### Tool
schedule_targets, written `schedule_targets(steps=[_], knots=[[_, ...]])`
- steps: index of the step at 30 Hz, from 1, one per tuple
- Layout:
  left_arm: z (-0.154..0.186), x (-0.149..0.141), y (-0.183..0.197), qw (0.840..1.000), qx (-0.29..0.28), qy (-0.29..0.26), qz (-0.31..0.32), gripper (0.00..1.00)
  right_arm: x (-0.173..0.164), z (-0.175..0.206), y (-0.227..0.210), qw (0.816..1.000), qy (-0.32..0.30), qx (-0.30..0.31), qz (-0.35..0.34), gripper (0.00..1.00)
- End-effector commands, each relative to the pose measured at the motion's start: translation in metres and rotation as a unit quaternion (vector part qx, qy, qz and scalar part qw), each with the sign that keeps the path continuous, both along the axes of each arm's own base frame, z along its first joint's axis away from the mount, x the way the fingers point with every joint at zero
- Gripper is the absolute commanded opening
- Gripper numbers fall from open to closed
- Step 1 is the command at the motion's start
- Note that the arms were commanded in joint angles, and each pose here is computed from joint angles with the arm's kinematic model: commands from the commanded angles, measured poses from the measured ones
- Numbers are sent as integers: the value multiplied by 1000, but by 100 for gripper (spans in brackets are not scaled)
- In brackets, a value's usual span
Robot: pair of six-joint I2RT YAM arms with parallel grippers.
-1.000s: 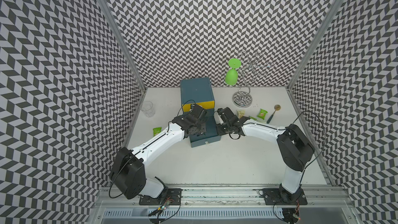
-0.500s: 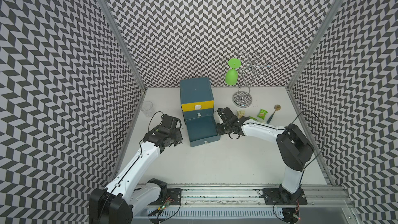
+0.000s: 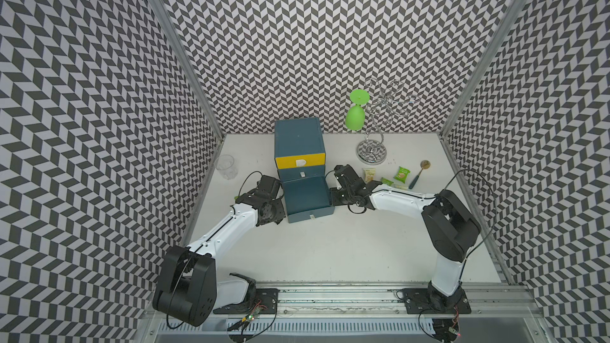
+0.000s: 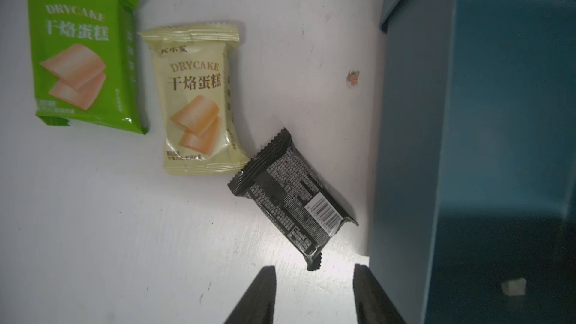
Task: Take the cookies out of the drawer
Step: Place the cookie at the center of the board, then close the drawer in the storage box.
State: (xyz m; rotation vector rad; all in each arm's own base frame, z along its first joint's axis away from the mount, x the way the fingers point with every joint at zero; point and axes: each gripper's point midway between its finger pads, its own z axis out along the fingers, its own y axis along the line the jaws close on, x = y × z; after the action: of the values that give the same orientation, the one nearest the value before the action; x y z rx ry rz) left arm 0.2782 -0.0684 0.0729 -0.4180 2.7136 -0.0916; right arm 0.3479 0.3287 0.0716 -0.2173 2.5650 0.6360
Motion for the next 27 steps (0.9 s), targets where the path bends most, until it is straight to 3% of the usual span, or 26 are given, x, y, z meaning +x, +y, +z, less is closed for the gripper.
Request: schedule_targets(steps=[1,5,6,11,17,22,25,27], knots=[[-7,6,0,1000,-2,-5,2,45,10,24,16,997,-32,64,-20,0],[-7,10,3,1000,0,-14,14,45,8,26,15,996,-34,79,-38,0],[-1,12,5,999,-4,-26,18,51,7,27,14,995,-36,83,-40,0],[65,29,4,992,-25,-119,25,60,5,29,15,994,-38,91,-41,0],[167,47,-3,973,-45,-228,2,67,-1,35,20,993,-40,110,-24,23],[240,71,-14,953,-53,-297,-32,69,-5,78,10,985,-96,143,-21,47],[270,91,-21,942,-46,-327,-53,69,-9,104,5,981,-123,147,-8,54],[286,106,-30,937,-47,-340,-71,69,-16,122,2,977,-146,158,12,54]])
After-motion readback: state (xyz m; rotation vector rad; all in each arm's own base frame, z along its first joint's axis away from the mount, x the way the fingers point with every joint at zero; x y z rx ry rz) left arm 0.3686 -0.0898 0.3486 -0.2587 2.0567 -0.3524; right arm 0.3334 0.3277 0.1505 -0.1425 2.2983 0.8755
